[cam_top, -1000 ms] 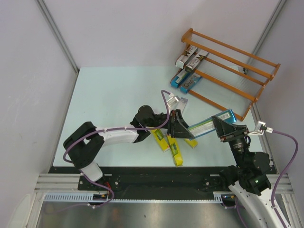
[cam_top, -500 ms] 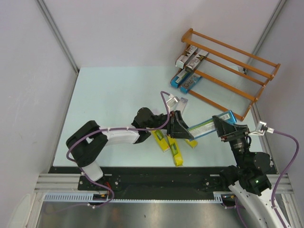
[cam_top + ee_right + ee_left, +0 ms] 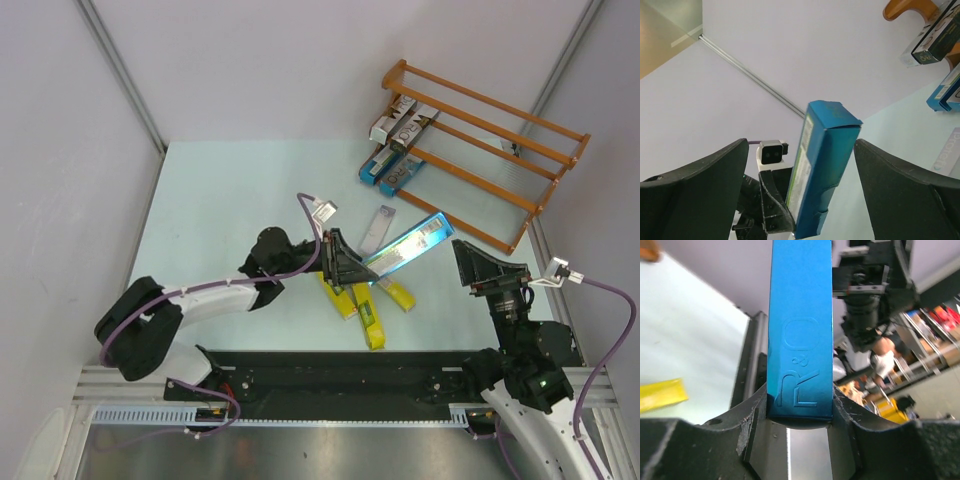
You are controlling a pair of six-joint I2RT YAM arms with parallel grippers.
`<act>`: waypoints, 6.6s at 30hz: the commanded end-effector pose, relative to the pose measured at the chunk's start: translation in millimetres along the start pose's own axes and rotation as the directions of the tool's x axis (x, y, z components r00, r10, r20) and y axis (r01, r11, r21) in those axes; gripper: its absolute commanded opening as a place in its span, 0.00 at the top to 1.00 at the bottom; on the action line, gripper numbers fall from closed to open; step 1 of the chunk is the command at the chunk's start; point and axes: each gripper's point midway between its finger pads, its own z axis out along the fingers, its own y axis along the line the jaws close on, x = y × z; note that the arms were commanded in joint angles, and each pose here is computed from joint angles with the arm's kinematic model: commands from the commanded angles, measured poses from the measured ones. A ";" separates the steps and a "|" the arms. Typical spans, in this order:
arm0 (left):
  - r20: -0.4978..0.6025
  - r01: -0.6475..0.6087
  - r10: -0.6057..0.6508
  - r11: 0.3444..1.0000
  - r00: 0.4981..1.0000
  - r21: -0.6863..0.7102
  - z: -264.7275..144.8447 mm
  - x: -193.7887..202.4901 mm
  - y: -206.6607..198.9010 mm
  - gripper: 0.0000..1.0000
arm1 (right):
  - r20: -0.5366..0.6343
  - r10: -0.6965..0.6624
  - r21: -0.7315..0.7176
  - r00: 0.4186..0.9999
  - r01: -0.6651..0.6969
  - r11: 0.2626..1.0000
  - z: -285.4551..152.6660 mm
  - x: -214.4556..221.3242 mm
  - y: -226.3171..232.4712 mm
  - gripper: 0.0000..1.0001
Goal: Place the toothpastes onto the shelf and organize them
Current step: Pick up the toothpaste from the center of the board, then place the toothpaste on the shelf.
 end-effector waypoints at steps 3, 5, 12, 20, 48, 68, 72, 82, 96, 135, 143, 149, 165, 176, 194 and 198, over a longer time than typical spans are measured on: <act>0.069 0.001 0.011 0.985 0.998 -0.173 -23.1 2.5 35.9 0.73 | 0.052 -0.005 -0.016 0.999 0.006 1.000 -1.1 -17.3 12.5 0.07; 0.062 0.026 -0.012 0.973 0.998 -0.227 -28.3 10.8 50.5 0.73 | 0.054 -0.008 -0.015 0.999 0.009 1.000 -1.1 -17.7 12.5 0.07; 0.064 0.101 -0.084 0.938 0.994 -0.332 -38.0 27.2 85.7 0.74 | 0.056 -0.016 -0.005 0.998 0.016 1.000 -1.2 -17.7 9.9 0.07; 0.037 0.131 -0.126 0.928 0.991 -0.348 -29.5 29.5 101.9 0.74 | 0.064 -0.024 -0.002 0.998 0.024 1.000 -1.3 -20.0 10.2 0.06; 0.059 0.258 -0.256 0.883 0.965 -0.393 42.0 -21.3 194.8 0.76 | 0.073 -0.099 0.081 0.992 0.093 0.992 -7.4 -31.2 2.3 0.00; 0.191 0.396 -0.347 0.833 0.918 -0.386 83.3 -69.4 248.9 0.75 | 0.073 -0.113 0.111 0.991 0.104 0.988 -9.9 -34.9 0.2 0.00; 0.216 0.408 -0.349 0.832 0.912 -0.377 93.7 -83.4 257.6 0.75 | 0.076 -0.120 0.112 0.990 0.111 0.987 -10.7 -36.6 0.9 0.00; 0.293 0.464 -0.373 0.802 0.881 -0.375 105.9 -100.6 281.4 0.75 | 0.082 -0.135 0.133 0.987 0.123 0.983 -11.1 -38.9 -2.6 0.00; 0.378 0.541 -0.410 0.757 0.830 -0.367 112.6 -110.1 315.0 0.75 | 0.090 -0.157 0.151 0.984 0.142 0.978 -11.4 -41.0 -6.3 0.00; 0.505 0.635 -0.418 0.659 0.755 -0.403 95.5 -135.2 373.7 0.39 | 0.087 -0.165 0.166 0.982 0.149 0.975 -12.1 -41.0 -9.6 0.00; 0.445 0.598 -0.414 0.665 0.794 -0.447 90.6 -116.0 371.9 0.13 | 0.089 -0.162 0.169 0.983 0.145 0.975 -12.0 -41.0 -10.3 0.01; 0.392 0.585 -0.440 0.680 0.808 -0.441 93.0 -101.1 361.4 0.09 | 0.091 -0.160 0.172 0.983 0.142 0.975 -12.1 -41.2 -10.8 0.00; 0.302 0.519 -0.426 0.628 0.853 -0.580 78.2 -77.2 353.4 0.05 | 0.088 -0.148 0.166 0.985 0.132 0.977 -12.0 -40.3 -9.7 0.00; 0.257 0.467 -0.407 0.588 0.876 -0.661 68.5 -66.1 362.0 0.05 | 0.085 -0.135 0.157 0.987 0.120 0.980 -12.1 -39.3 -7.8 0.00; 0.359 0.615 -0.499 0.656 0.788 -0.438 115.5 -105.1 340.8 0.13 | 0.090 -0.139 0.168 0.986 0.123 0.978 -12.0 -40.2 -9.9 0.00; 0.362 0.594 -0.471 0.638 0.804 -0.490 121.4 -111.1 344.6 0.09 | 0.091 -0.140 0.171 0.986 0.123 0.978 -11.7 -40.4 -10.4 0.00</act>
